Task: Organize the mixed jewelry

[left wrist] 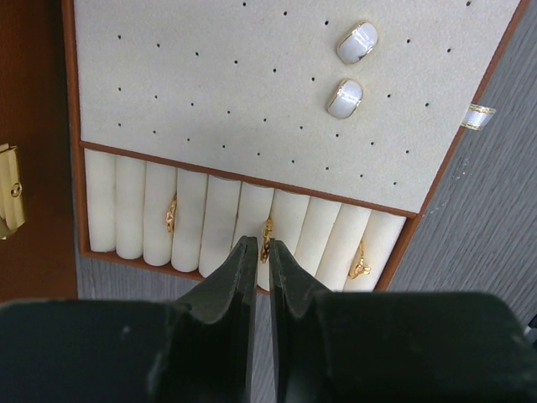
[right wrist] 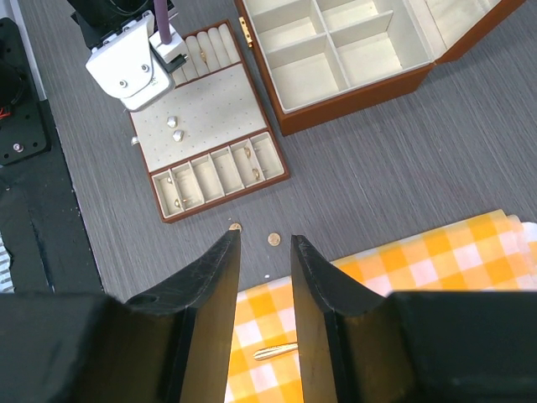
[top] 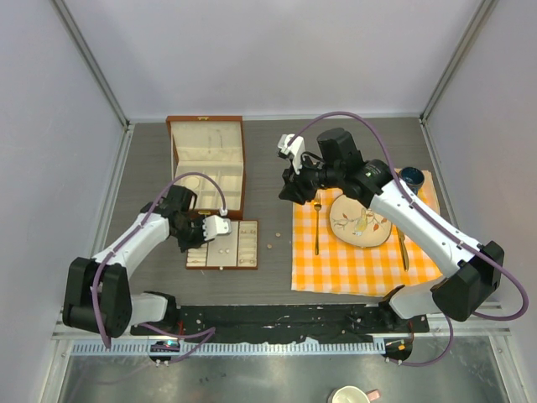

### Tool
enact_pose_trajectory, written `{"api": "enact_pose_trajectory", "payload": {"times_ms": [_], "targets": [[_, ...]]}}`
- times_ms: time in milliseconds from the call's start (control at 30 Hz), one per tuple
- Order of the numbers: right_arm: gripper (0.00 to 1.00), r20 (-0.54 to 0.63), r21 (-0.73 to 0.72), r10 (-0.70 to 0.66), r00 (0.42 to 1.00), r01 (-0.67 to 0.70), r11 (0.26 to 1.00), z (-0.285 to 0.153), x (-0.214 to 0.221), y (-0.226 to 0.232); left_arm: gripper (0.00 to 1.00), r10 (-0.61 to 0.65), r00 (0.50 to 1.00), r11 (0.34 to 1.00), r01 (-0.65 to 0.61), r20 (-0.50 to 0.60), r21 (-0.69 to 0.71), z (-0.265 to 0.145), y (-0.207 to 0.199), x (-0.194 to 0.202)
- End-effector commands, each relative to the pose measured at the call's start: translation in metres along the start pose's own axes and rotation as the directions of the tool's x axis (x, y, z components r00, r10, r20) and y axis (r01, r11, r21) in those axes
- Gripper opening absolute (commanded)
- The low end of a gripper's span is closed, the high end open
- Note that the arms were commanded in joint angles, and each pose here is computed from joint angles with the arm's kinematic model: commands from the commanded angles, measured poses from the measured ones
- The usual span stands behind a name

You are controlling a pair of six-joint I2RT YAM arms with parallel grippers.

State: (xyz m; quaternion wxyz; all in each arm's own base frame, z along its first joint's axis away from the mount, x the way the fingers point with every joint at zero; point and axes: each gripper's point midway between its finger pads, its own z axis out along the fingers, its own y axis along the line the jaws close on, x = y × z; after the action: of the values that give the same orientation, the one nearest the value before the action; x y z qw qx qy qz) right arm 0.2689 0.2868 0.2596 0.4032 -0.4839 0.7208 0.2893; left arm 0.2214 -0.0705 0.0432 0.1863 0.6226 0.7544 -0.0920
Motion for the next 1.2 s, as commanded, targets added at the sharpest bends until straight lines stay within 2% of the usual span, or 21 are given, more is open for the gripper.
{"api": "enact_pose_trajectory", "payload": {"times_ms": [0, 267, 1167], "targets": [[0.36, 0.07, 0.01, -0.026, 0.997, 0.025, 1.0, -0.008, -0.019, -0.001, 0.13, -0.002, 1.0, 1.0, 0.003, 0.018, -0.007, 0.002, 0.003, -0.003], [0.36, 0.07, 0.006, -0.021, 0.997, 0.021, 1.0, -0.007, -0.018, -0.001, 0.0, -0.007, 1.0, 1.0, 0.007, 0.018, 0.001, 0.0, 0.0, -0.002], [0.36, 0.071, 0.006, -0.012, 0.997, 0.011, 1.0, -0.007, -0.018, -0.003, 0.0, 0.014, 1.0, 1.0, -0.014, -0.022, 0.005, 0.014, -0.004, 0.012]]}}
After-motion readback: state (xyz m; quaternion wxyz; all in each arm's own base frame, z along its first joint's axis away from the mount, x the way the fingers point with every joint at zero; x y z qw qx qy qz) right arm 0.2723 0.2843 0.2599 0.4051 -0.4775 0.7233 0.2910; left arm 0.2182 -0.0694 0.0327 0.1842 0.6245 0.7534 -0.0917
